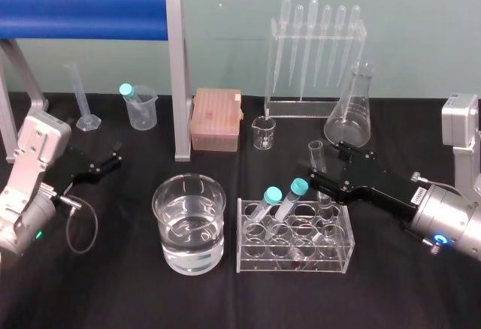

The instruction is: Hold the test tube with one hand and immerse one end into the beaker, then return it to the test tube rack.

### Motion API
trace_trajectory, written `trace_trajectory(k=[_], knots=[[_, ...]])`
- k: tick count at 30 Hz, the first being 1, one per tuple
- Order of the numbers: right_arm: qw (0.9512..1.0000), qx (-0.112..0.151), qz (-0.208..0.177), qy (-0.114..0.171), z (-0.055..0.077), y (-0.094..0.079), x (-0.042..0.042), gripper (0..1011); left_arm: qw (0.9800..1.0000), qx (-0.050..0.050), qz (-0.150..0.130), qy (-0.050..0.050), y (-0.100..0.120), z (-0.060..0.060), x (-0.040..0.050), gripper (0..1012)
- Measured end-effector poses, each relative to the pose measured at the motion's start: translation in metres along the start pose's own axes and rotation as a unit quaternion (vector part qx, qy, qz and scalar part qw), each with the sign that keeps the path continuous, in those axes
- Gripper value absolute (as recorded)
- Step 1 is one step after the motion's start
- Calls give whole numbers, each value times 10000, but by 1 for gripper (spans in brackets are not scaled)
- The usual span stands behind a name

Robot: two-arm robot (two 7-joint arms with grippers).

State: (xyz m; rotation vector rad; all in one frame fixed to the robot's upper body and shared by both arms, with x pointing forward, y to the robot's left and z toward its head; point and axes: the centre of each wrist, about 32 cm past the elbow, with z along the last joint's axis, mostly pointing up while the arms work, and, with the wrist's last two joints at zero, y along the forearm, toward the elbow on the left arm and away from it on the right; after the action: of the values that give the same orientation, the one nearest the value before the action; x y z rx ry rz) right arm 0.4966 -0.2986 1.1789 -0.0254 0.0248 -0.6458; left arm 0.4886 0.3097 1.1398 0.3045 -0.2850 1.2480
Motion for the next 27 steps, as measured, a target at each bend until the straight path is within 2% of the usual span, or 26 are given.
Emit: trace_trajectory(k=[6,8,9,15,27], knots=[[10000,1,1,0,1,0,0,490,10000,0,0,0,0,0,0,1000],[10000,0,1,0,0,0,0,450,10000,0,0,0,0,0,0,1000],[10000,1,1,0,1,0,0,390,10000,0,0,0,0,0,0,1000],[10000,0,0,-1,1,0,0,234,10000,0,0,0,0,0,0,1000],[10000,0,1,-1,1,0,0,228,10000,0,0,0,0,0,0,1000]])
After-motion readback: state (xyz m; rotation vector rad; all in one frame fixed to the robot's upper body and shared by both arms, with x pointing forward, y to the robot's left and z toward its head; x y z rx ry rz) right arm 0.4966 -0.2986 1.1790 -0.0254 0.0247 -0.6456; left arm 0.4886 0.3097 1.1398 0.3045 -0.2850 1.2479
